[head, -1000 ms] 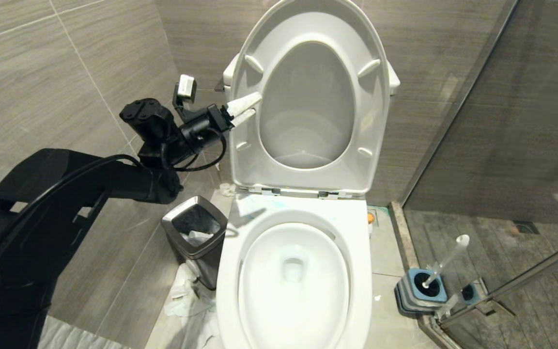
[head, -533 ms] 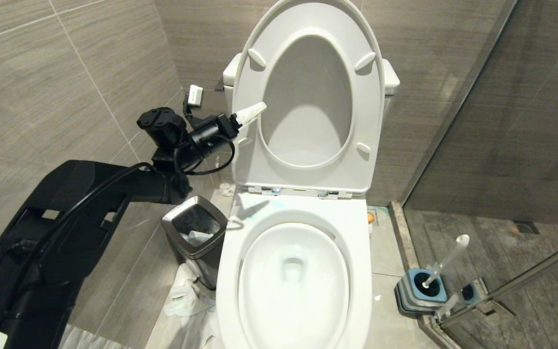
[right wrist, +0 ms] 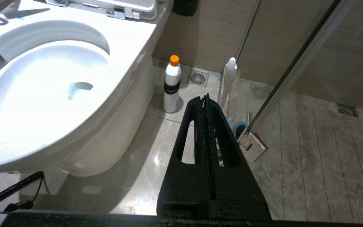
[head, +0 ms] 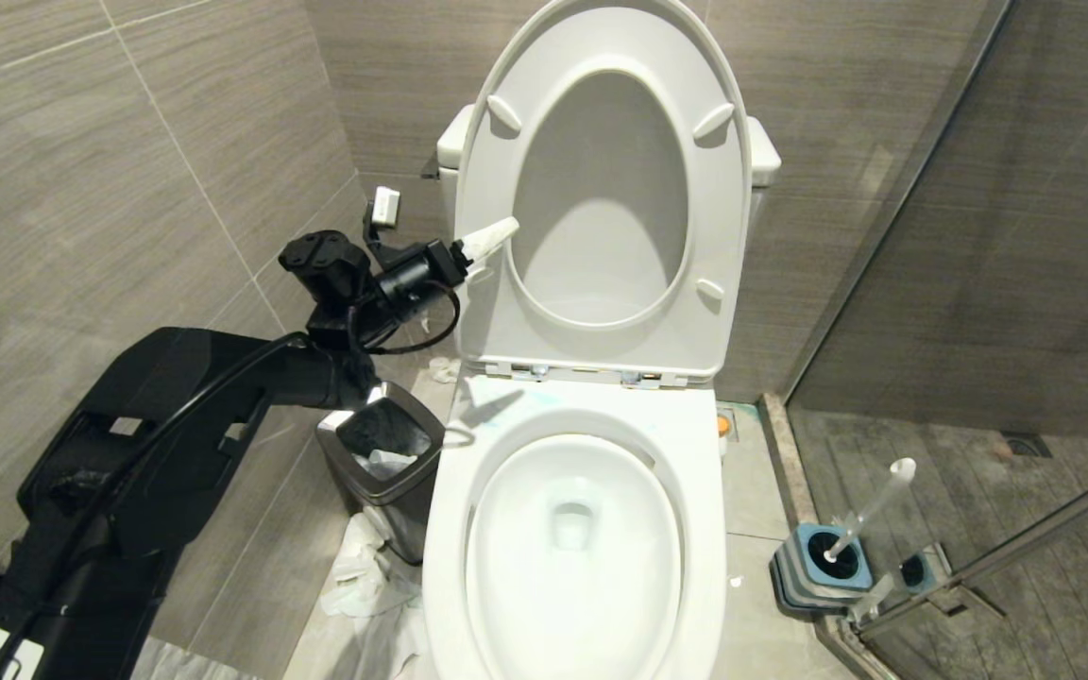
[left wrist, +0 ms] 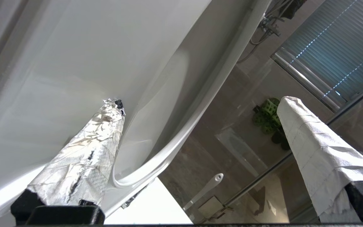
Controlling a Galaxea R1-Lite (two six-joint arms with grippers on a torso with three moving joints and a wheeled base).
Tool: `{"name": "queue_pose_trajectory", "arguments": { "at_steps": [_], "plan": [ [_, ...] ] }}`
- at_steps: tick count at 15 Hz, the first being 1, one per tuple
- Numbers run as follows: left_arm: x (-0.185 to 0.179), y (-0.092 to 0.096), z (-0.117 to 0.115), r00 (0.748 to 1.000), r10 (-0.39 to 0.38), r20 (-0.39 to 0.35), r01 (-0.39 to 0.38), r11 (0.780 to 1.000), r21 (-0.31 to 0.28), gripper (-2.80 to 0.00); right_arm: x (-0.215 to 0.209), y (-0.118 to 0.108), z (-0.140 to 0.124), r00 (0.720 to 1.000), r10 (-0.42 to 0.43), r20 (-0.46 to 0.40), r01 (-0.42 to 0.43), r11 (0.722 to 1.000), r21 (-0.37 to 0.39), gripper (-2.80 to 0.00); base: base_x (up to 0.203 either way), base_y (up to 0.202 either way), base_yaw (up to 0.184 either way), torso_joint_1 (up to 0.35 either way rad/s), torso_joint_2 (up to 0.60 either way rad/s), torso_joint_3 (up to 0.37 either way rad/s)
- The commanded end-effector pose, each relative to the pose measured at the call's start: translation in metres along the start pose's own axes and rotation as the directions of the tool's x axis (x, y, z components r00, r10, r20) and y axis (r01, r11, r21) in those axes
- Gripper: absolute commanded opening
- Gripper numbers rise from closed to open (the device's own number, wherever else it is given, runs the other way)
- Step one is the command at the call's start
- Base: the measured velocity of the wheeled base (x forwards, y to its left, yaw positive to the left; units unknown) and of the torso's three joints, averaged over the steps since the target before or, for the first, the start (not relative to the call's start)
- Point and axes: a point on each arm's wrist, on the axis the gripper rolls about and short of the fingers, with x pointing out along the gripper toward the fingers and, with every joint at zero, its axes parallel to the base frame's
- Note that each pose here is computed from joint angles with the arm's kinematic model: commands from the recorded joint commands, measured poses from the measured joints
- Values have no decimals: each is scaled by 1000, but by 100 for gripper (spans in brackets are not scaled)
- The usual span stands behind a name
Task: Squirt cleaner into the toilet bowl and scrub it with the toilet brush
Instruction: Use the left hand to lift the toilet lid slightly
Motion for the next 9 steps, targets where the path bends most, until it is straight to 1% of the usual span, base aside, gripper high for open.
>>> {"name": "queue_pose_trajectory", "arguments": {
  "at_steps": [1, 3, 5, 7, 8, 9],
  "plan": [
    [1, -10, 9, 1000, -16, 6, 16, 1000, 6, 0, 1, 0, -3, 1000, 2, -11, -2, 1000, 0, -280, 0, 0, 0, 0, 0, 0],
    [1, -28, 25, 999, -28, 16, 28, 1000, 3, 0, 1, 0, -3, 1000, 2, -11, -2, 1000, 0, -280, 0, 0, 0, 0, 0, 0],
    [-2, -56, 45, 999, -46, 26, 47, 998, -29, 0, 1, 0, -3, 1000, 1, -11, -1, 1000, 0, -280, 0, 0, 0, 0, 0, 0],
    [-10, -96, 67, 996, -74, 42, 78, 993, -93, 0, 1, 0, -3, 1000, 2, -11, -2, 1000, 0, -280, 0, 0, 0, 0, 0, 0],
    [-14, -118, 76, 995, -92, 49, 98, 987, -130, 0, 1, 0, -3, 1000, 2, -11, -2, 1000, 0, -280, 0, 0, 0, 0, 0, 0],
    [-20, -145, 84, 992, -110, 54, 118, 976, -181, 0, 1, 0, -3, 1000, 2, -11, -2, 1000, 0, -280, 0, 0, 0, 0, 0, 0]
  ]
}}
